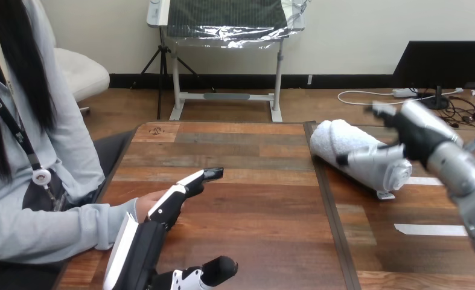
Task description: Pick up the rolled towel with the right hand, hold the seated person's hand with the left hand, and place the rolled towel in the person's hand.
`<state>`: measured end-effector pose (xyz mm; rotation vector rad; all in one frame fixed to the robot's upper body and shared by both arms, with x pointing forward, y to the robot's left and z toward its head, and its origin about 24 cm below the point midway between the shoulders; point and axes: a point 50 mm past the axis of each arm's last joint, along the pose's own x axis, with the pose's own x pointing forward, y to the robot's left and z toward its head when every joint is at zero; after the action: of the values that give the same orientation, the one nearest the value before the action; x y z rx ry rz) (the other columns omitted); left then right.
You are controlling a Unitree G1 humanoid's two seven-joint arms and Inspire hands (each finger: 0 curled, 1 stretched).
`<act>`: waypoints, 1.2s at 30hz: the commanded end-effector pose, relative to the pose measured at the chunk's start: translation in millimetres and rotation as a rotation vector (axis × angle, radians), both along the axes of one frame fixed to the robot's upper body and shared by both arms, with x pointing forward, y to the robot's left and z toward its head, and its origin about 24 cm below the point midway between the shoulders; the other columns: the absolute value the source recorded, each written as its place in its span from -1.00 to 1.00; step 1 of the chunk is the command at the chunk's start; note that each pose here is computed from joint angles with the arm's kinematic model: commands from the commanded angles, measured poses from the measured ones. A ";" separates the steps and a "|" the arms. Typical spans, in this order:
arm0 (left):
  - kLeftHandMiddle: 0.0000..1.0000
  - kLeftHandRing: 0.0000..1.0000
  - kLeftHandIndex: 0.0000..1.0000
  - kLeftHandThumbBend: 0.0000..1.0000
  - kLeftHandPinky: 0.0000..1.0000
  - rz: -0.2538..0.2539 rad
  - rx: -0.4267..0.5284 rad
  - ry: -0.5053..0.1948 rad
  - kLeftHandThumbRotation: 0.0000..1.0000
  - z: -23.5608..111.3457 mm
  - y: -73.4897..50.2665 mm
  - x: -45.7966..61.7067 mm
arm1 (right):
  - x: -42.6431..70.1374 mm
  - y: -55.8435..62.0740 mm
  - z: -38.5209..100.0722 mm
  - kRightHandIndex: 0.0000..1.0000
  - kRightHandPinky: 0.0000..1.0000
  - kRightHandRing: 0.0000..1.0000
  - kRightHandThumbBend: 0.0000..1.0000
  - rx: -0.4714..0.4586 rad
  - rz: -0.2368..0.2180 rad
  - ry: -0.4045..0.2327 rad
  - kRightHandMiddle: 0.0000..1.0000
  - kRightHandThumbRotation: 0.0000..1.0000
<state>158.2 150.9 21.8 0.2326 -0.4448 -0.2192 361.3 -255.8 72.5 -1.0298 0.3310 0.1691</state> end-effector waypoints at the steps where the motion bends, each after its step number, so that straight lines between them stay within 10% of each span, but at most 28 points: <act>1: 0.66 0.75 0.59 0.94 0.72 -0.033 -0.026 -0.133 0.44 23.9 -1.8 12.8 | 44.7 35.9 54.3 0.93 0.70 0.91 1.00 -0.117 0.036 -0.124 0.93 0.09; 20: 0.65 0.76 0.59 0.89 0.80 -0.040 -0.016 -0.144 0.40 25.1 2.9 3.0 | 38.9 36.4 25.8 0.98 0.63 0.99 1.00 -0.259 -0.003 0.030 0.99 0.19; 36: 0.66 0.75 0.59 0.87 0.80 -0.038 0.003 -0.121 0.38 24.8 9.4 -8.0 | 33.6 38.4 10.4 1.00 0.99 1.00 1.00 -0.293 -0.013 0.072 1.00 0.13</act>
<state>146.8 160.3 31.6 0.2440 -0.4805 -0.2410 382.8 -228.0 62.1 -1.2784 0.5043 0.1811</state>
